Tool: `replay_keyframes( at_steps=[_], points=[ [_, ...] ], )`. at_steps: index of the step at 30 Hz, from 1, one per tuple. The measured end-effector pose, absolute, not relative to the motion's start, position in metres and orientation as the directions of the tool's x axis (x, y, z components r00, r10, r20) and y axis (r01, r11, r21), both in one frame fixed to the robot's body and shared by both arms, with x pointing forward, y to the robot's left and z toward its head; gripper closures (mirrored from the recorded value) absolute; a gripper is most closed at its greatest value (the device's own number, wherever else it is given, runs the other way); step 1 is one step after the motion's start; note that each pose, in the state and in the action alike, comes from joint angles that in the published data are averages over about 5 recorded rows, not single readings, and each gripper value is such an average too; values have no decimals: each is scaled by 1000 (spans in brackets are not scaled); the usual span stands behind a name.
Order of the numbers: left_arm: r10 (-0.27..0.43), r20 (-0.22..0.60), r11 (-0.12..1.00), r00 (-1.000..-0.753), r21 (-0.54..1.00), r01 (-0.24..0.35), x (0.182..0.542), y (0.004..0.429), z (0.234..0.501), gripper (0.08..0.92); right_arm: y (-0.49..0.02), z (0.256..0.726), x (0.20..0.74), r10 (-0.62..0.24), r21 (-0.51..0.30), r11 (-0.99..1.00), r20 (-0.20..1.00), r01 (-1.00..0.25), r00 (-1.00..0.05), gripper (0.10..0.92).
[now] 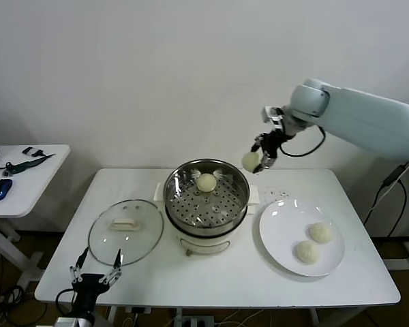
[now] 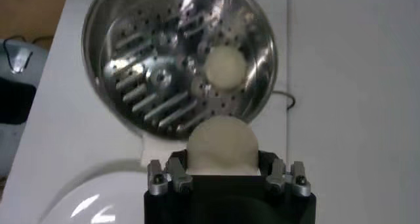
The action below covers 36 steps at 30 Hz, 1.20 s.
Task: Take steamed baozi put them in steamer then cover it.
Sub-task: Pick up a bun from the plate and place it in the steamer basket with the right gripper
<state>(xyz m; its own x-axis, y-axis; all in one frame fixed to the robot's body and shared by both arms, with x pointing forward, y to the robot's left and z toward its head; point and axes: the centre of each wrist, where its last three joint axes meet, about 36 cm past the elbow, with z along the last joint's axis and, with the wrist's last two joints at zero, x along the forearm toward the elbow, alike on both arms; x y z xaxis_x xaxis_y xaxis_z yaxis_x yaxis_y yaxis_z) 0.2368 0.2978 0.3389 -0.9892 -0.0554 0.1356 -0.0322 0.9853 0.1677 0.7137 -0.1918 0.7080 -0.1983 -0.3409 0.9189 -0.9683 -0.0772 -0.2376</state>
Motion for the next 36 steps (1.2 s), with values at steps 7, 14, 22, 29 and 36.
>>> replay_keyframes(
  at_steps=[7,14,22,29,36],
  points=[
    [-53,120,985,-991,167,-33,240,294,343,177,-123,691,716,-329,-222,-124,929,-967,-171,344],
    [-57,112,985,-992,169,-37,242,296,344,177,-71,655,712,-308,-193,-171,942,-966,-133,338],
    [-62,103,984,-993,172,-44,245,298,346,177,-31,618,704,-293,-164,-208,951,-964,-98,335],
    [-66,101,983,-993,177,-48,247,301,345,177,-16,592,698,-281,-147,-227,956,-963,-79,334],
    [-71,102,982,-992,180,-52,248,303,345,177,-11,578,694,-266,-139,-237,961,-961,-73,258]
  ],
)
